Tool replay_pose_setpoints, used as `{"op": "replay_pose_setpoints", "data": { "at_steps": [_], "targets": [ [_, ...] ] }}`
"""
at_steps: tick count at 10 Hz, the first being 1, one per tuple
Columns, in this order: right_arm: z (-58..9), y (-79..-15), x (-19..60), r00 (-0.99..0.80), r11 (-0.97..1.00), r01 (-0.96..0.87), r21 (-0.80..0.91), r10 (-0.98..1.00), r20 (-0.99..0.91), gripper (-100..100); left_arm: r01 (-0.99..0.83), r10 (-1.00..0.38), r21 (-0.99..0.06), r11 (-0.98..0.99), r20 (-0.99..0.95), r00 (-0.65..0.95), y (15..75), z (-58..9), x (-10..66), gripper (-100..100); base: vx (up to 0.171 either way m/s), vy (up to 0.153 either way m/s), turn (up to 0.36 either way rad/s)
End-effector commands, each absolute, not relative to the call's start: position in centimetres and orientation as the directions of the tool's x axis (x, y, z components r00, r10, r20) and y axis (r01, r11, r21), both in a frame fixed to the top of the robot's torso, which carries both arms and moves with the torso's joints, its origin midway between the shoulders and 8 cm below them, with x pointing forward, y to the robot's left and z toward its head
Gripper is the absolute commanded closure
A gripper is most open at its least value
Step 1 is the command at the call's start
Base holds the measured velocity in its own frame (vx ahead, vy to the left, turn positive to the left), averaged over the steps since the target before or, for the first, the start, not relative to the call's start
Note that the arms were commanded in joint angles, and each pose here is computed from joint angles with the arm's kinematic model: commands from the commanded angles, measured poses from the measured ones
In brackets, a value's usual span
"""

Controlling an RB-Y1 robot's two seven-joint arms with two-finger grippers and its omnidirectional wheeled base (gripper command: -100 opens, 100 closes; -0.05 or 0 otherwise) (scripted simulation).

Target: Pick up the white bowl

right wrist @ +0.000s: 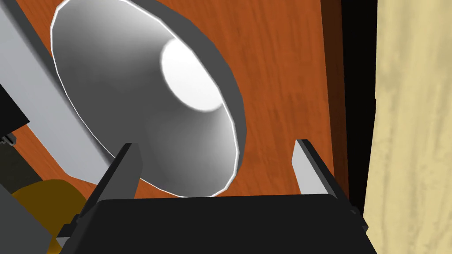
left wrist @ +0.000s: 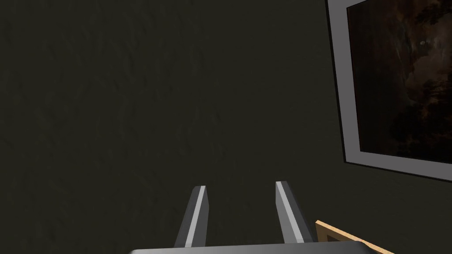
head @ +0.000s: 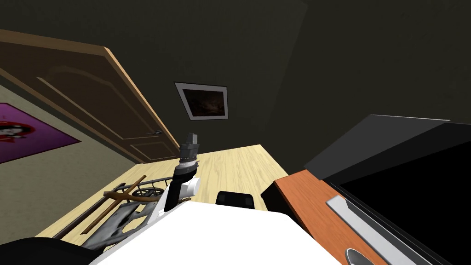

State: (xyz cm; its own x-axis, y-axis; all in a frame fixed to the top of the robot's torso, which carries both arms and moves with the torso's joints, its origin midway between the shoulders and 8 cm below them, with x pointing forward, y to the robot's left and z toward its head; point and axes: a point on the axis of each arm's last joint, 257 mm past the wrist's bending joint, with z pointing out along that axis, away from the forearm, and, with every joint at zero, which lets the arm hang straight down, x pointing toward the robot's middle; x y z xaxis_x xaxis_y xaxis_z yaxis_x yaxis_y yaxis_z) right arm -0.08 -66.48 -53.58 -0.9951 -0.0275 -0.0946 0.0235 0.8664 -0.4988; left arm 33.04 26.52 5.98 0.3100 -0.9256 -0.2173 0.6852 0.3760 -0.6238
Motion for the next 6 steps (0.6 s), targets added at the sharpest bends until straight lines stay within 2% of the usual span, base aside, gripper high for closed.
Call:
{"op": "replay_pose_setpoints", "data": {
  "at_steps": [1, 2, 3, 6],
  "targets": [
    [-54.28, -66.04, -0.21, -0.996, 0.864, 0.03, -0.502, -0.019, -0.092, -100, 0.685, -0.926, -0.624, 0.376, -0.217, 0.31, 26.52, 5.98, 33.04, 0, -0.03, -0.07, 0.051],
    [-54.0, -66.13, -0.13, -0.995, 0.865, 0.028, -0.501, -0.022, -0.094, -100, 0.685, -0.926, -0.624, 0.376, -0.217, 0.31, 26.52, 5.98, 33.04, 0, -0.014, -0.03, 0.009],
    [-54.03, -66.13, -0.16, -0.995, 0.865, 0.028, -0.502, -0.022, -0.093, 100, 0.685, -0.926, -0.624, 0.376, -0.217, 0.31, 26.52, 5.98, 33.04, 0, -0.002, -0.006, -0.001],
    [-53.96, -66.23, -0.15, -0.995, 0.864, 0.029, -0.503, -0.021, -0.094, 100, 0.685, -0.926, -0.624, 0.376, -0.217, 0.31, 26.52, 5.98, 33.03, 0, 0.0, 0.0, 0.0]
  ]
}}
